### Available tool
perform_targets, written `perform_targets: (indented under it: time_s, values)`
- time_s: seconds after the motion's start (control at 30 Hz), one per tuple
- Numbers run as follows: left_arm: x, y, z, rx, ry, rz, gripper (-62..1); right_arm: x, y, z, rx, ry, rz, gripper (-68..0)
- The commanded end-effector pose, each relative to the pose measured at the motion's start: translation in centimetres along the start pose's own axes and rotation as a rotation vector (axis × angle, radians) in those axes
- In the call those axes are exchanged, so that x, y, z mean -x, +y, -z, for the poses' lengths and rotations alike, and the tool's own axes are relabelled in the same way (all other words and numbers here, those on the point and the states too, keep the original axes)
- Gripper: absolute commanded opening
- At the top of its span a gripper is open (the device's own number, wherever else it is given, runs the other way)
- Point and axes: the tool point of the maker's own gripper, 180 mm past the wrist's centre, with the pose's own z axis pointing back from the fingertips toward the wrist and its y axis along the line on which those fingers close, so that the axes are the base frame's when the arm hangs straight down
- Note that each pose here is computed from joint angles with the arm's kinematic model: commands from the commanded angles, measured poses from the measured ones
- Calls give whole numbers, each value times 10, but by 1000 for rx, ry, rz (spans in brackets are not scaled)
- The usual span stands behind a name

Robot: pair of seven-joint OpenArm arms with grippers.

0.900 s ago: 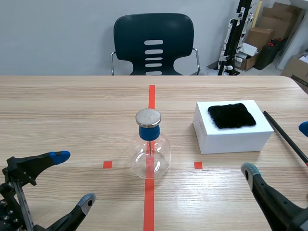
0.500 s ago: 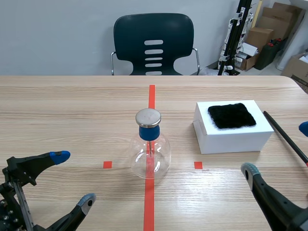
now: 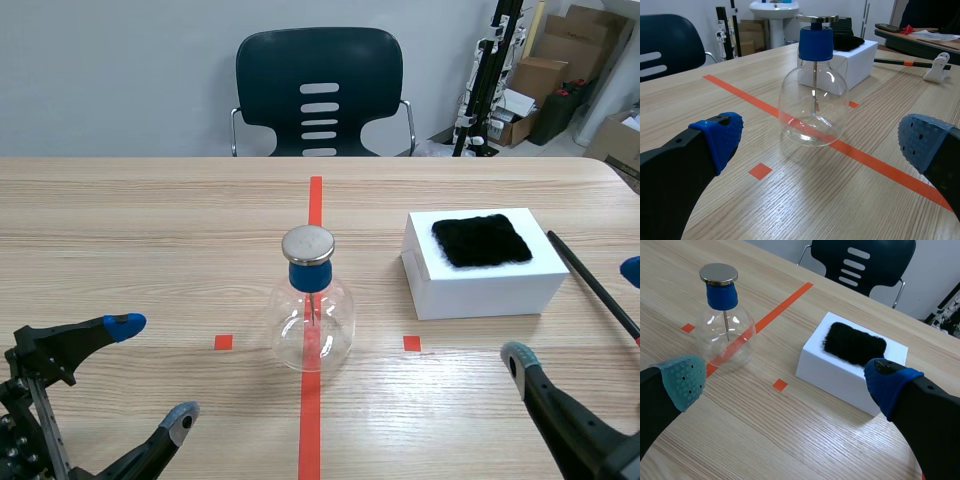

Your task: Do the electroscope experiment. pick up the black charging rod

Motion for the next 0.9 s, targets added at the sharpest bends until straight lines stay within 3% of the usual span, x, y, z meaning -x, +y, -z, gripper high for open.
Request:
perform_targets:
  time_s: [0.0,0.73,0.87]
  values:
    - [-9,4,3,2,-33,11,14,-9,-2,2,4,-25,-9,4]
    - [-9,4,3,2,-33,11,14,-14,-4,1,15,-48,-15,4]
    - [-9,4,3,2,-33,11,14,-17,-10,5,15,-36,-60,4]
